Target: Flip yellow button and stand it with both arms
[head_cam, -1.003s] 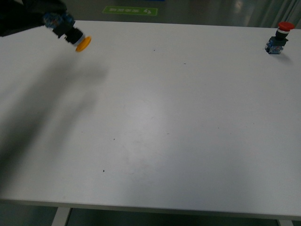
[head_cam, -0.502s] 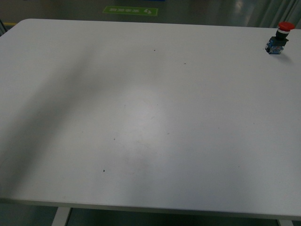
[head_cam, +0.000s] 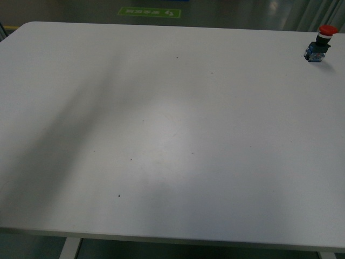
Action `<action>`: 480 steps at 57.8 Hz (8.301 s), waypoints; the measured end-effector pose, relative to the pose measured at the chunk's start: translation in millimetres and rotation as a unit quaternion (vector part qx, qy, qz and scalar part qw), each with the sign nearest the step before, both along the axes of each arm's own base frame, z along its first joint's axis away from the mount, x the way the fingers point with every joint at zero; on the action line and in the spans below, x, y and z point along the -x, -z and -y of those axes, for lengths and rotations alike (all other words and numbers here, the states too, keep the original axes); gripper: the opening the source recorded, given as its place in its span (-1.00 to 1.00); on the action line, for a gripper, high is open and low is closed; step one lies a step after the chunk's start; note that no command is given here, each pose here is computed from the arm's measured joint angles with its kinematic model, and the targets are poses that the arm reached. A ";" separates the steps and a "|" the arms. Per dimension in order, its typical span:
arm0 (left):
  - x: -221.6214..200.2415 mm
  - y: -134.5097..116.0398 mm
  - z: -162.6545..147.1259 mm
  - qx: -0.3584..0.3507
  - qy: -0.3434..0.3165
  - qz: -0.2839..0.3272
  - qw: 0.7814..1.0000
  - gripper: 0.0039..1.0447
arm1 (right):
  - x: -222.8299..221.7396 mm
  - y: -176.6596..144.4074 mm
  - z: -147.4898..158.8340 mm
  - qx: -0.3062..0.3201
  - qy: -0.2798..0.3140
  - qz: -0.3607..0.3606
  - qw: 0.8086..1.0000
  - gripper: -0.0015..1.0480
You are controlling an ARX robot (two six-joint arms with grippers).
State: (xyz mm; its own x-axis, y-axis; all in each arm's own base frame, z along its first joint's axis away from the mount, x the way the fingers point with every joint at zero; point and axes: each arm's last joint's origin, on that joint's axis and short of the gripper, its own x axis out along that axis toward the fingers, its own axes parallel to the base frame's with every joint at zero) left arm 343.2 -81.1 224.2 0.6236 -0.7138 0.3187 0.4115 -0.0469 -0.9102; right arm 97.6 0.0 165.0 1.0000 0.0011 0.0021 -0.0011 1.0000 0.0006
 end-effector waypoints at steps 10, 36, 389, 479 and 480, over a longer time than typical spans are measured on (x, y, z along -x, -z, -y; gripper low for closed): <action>-0.1 0.3 0.0 0.003 0.002 -0.004 1.000 -0.33 | 0.0 0.0 0.0 0.000 0.000 0.000 1.000 0.86; -60.7 1.6 16.4 0.057 0.006 -0.038 0.998 -0.33 | 0.0 0.0 0.0 0.000 -0.001 0.000 1.000 0.86; 192.7 61.3 -80.7 -0.593 -0.410 0.122 0.682 -0.93 | -234.6 -125.2 -63.4 -0.386 -0.090 -0.071 0.916 -0.39; 246.8 52.5 -80.9 -0.585 -0.421 0.134 0.680 -0.69 | -217.1 -120.7 -35.4 -0.354 -0.062 -0.066 0.931 -0.39; 246.8 52.5 -80.9 -0.585 -0.421 0.134 0.680 -0.62 | -217.5 -120.3 -35.3 -0.351 -0.061 -0.066 0.932 -0.39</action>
